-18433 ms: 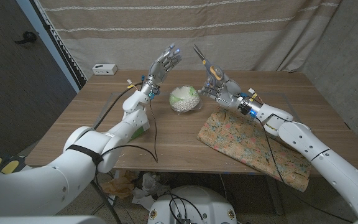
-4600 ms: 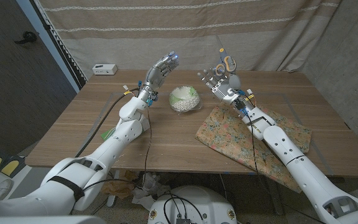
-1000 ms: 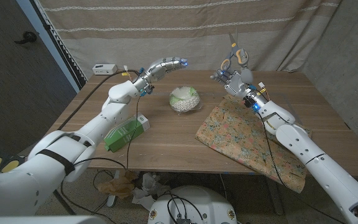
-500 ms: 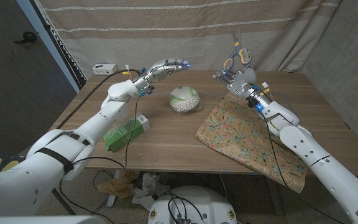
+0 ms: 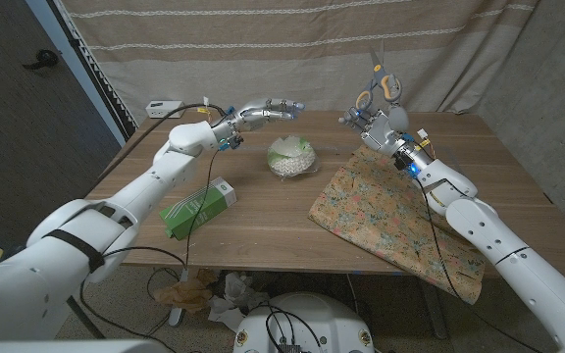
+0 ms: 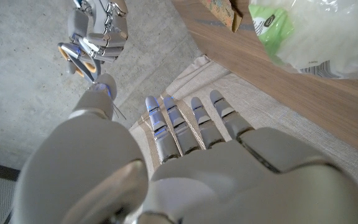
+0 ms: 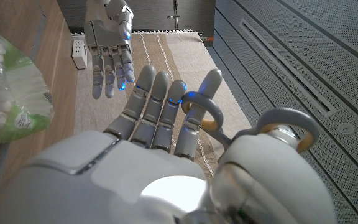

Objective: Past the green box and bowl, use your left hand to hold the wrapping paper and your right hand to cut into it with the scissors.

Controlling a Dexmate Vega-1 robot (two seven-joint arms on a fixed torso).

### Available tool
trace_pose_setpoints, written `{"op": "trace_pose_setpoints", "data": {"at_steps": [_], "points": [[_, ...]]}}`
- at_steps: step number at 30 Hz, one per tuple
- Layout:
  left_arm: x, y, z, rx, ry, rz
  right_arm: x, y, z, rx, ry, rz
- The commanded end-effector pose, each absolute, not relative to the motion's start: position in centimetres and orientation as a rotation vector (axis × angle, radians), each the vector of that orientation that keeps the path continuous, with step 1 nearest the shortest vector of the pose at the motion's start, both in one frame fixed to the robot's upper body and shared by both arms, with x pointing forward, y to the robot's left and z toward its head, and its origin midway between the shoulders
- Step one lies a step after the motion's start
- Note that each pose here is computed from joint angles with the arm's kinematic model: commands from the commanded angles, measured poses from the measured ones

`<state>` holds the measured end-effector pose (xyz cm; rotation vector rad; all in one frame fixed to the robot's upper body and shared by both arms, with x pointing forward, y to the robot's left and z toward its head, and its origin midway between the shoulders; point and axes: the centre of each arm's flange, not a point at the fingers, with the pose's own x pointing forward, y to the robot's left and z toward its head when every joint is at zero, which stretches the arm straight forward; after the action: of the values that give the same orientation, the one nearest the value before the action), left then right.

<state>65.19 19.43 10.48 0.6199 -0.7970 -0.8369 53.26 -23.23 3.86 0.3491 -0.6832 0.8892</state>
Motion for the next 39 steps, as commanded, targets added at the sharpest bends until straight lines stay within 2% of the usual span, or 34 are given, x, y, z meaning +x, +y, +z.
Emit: {"op": "trace_pose_setpoints", "data": {"at_steps": [1, 12, 31, 34, 39], "points": [[65.0, 17.7, 10.5, 0.805, -0.771, -0.863, 52.7, -23.2, 3.8, 0.33, -0.692, 0.893], [64.7, 16.0, 10.2, 0.928, -0.792, -0.889, 52.4, -23.2, 3.4, 0.323, -0.681, 0.875], [63.0, 15.4, 10.2, 1.206, -0.931, -0.685, 52.4, -22.4, 3.7, 0.328, -0.668, 0.893], [62.9, 15.1, 10.0, 1.204, -0.973, -0.631, 52.5, -22.4, 3.7, 0.33, -0.679, 0.9], [62.5, 14.1, 9.7, 1.367, -1.064, -0.55, 52.4, -22.5, 3.4, 0.334, -0.676, 0.896]]}}
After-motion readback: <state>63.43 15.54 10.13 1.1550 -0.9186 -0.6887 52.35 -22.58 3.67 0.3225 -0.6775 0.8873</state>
